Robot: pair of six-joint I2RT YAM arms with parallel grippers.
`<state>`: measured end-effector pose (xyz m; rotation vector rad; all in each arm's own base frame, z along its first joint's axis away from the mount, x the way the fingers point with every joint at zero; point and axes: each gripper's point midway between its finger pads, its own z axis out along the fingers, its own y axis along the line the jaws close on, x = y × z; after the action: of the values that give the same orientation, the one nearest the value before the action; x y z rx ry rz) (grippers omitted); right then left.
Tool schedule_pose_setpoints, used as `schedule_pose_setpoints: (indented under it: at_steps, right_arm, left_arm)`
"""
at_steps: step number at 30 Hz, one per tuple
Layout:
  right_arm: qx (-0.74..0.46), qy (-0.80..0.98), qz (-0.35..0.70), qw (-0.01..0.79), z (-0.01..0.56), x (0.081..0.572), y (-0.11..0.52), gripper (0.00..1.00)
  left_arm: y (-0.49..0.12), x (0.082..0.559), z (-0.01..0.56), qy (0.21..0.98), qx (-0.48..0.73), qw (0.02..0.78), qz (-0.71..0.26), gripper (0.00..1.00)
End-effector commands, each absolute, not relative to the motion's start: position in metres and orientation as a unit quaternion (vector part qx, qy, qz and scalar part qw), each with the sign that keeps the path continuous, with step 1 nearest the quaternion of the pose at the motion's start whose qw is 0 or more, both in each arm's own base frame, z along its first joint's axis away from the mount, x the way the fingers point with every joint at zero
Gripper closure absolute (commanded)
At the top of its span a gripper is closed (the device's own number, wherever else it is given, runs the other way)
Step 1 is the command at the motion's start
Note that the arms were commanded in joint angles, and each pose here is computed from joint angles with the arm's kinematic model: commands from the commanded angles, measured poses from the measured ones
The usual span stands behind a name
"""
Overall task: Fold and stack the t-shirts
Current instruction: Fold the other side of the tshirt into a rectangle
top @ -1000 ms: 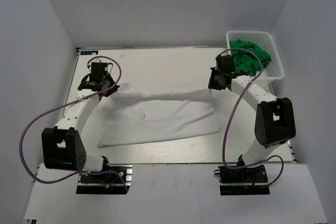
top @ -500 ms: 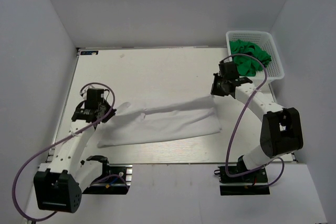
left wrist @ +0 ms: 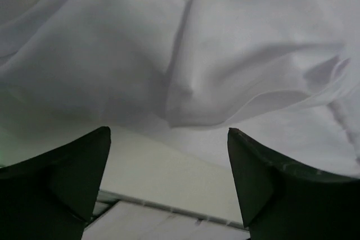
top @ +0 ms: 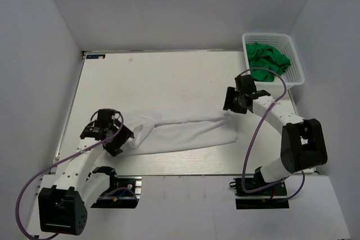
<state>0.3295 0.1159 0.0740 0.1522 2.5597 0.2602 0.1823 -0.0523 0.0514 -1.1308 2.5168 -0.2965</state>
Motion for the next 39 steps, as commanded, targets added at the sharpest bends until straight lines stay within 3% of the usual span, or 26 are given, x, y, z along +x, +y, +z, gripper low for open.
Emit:
schedule_pose_setpoints:
  at_steps: [1,2,11,15,21,24,33,39]
  right_arm:
    - [0.072,0.959,0.074,0.263,0.066,0.317,0.105,0.17]
    - [0.076,0.957,0.060,0.272,0.069,0.317,0.099,0.10]
    - [0.035,0.934,0.139,0.327,0.119,0.333,0.130,0.10]
    - [-0.016,0.919,0.214,0.331,0.123,0.329,0.162,0.10]
    - [-0.041,0.915,0.254,0.310,0.110,0.325,0.184,0.10]
    - [-0.049,0.915,0.283,0.283,0.093,0.318,0.195,0.10]
    - [-0.014,0.933,0.276,0.232,0.059,0.307,0.192,0.10]
    - [-0.005,0.940,0.252,0.231,0.056,0.308,0.182,0.10]
  left_arm:
    - [-0.060,0.163,0.058,0.895,-0.413,0.130,-0.107,0.02]
    - [-0.060,0.164,0.061,0.898,-0.405,0.132,-0.106,0.00]
    - [-0.061,0.242,0.123,0.888,-0.354,0.253,-0.147,0.00]
    - [-0.061,0.271,0.114,0.888,-0.329,0.285,-0.149,0.00]
    - [-0.103,0.295,0.105,0.886,-0.257,0.287,-0.257,0.00]
    - [-0.125,0.294,0.105,0.879,-0.221,0.286,-0.309,0.00]
    - [-0.161,0.283,0.093,0.889,-0.160,0.255,-0.346,0.00]
    - [-0.171,0.237,0.060,0.917,-0.146,0.173,-0.330,0.01]
